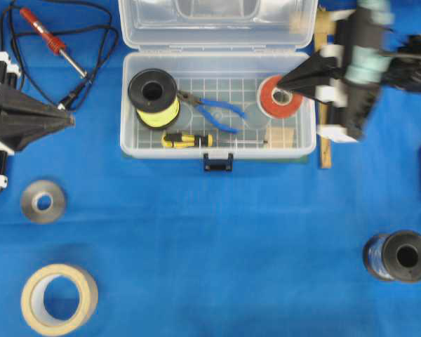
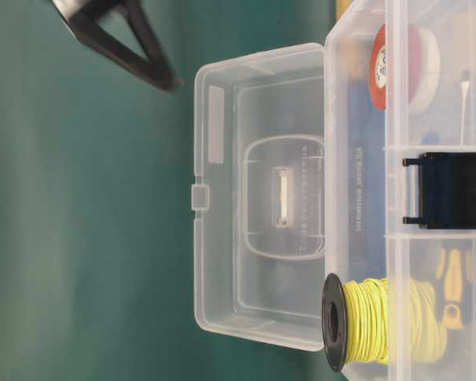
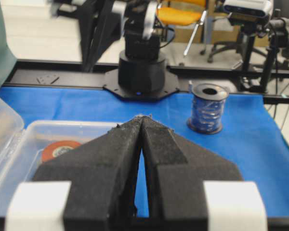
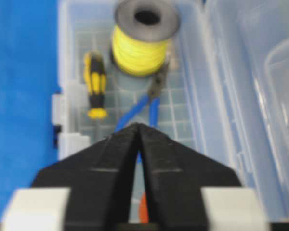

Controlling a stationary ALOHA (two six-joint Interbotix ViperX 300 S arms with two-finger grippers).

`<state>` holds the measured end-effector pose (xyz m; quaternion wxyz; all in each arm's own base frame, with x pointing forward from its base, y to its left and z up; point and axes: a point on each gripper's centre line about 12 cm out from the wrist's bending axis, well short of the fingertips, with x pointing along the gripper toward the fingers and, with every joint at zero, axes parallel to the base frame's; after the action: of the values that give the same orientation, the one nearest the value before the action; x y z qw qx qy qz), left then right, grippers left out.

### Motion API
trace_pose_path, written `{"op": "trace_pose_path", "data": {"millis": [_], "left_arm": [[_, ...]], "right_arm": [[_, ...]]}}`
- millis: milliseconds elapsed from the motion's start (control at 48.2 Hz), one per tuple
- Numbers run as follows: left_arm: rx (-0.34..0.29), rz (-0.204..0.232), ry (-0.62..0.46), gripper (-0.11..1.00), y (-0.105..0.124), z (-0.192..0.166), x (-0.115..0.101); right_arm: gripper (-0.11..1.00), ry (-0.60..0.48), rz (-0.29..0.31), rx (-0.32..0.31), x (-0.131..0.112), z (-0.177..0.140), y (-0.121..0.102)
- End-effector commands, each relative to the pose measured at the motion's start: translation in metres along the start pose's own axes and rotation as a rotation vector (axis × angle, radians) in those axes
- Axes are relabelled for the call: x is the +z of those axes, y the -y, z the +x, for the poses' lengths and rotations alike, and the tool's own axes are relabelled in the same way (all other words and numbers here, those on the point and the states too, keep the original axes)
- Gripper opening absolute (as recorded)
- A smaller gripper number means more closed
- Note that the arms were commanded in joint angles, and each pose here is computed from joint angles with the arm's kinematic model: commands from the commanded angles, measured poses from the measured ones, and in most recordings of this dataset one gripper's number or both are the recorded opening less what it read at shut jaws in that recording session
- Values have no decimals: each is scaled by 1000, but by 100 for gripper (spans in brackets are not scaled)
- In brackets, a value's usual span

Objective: Pick the nipper from the toolbox among several items.
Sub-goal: 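Move the right gripper over the blue-handled pliers in the toolbox and lower, then close the right gripper on the blue pliers handle and lift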

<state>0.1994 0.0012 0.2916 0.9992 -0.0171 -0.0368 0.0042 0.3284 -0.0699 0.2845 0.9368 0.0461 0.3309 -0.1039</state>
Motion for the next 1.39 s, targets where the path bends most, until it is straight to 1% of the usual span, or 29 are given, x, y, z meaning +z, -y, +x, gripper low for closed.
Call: {"op": "trace_pose_path", "data": {"millis": [0,41,62,145,166,187,228,311,373,560,726,871,954,996,1099,1141,1245,1369], "left_arm": [[0,-3,20,0,0,3,8],[0,-5,20,0,0,3,8],[-2,-5,20,0,1,3,8],[-1,-8,18,0,1,3,9],[-1,-8,17,0,0,3,8],[-1,-8,17,0,0,3,8],[-2,-6,15,0,1,3,8],[-1,-8,14,0,0,3,8],[0,-6,12,0,0,3,7],[-1,-8,3,0,0,3,6],[0,-8,-5,0,0,3,5],[-1,-12,-14,0,0,3,4],[-1,-17,-18,0,0,3,3],[-1,-17,-20,0,0,3,3],[1,-17,-23,0,0,3,3],[-1,-18,-23,0,0,3,3],[0,-18,-21,0,0,2,3],[-1,-20,-23,0,1,2,3]], "right_arm": [[26,-82,0,-22,16,22,7],[38,-124,-11,-28,18,33,8],[47,-141,-16,-31,20,38,8],[70,-223,-42,-48,21,63,11],[75,-242,-47,-51,20,69,12],[77,-259,-48,-53,19,75,13],[75,-288,-53,-54,17,86,14],[67,-339,-59,-56,10,109,16],[64,-370,-59,-58,3,124,19],[64,-435,-51,-62,-24,166,26],[63,-463,-37,-70,-43,188,35],[60,-461,-39,-67,-49,196,36],[53,-464,-43,-66,-52,199,36],[48,-469,-46,-65,-54,200,36],[22,-468,-54,-62,-55,200,35],[14,-468,-54,-61,-55,200,35],[13,-460,-53,-60,-52,197,35],[13,-410,-47,-66,-35,182,37]]}}
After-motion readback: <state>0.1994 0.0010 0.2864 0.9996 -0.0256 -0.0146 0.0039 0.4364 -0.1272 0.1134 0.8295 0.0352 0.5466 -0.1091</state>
